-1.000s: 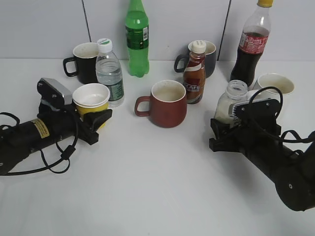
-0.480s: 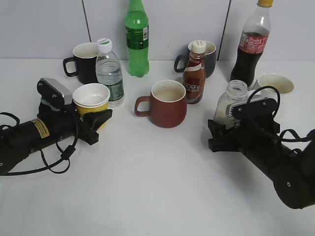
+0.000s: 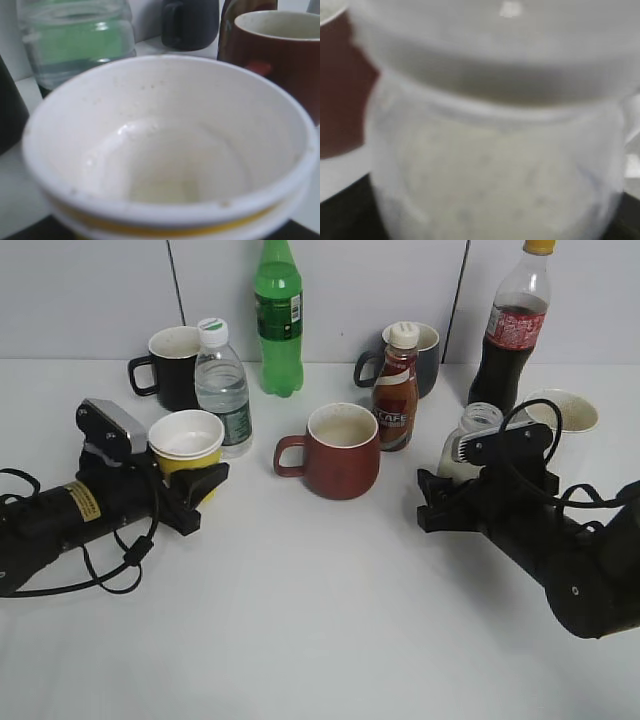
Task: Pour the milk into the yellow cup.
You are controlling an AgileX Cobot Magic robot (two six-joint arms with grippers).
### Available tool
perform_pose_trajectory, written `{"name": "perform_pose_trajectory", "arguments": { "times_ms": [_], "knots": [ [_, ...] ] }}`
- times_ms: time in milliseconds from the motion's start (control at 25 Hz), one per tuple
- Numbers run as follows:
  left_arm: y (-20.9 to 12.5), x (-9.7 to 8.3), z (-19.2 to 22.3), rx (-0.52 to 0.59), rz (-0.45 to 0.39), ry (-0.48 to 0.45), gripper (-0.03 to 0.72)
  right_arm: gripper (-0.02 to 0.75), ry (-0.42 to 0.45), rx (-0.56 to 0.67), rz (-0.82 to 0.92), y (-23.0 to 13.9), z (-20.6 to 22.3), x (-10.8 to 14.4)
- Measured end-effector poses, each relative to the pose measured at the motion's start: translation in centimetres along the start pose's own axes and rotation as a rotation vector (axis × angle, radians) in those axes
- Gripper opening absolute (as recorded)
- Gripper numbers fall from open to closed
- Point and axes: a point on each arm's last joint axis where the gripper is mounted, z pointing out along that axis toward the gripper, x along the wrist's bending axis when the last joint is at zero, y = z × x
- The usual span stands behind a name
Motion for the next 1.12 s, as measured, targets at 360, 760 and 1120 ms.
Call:
{"name": "perform_pose_trajectory", "arguments": {
  "times_ms": [360,760,1120],
  "knots": [
    [0.0,-0.2,0.0,0.001,0.007,-0.017,0.379,0.451,-0.007,0.0,-0.002,0.0,0.0,-0.1],
    [2.4,-0.8,0.1,-0.054,-0.004,-0.046,0.378,0.451,0.042,-0.11,-0.06,4.5,-1.2,0.1],
    [4.3,-5.0,1.4,-0.096,0.021,-0.158,0.378,0.451,0.243,-0.136,-0.245,11.8,-0.8,2.4]
  ]
}}
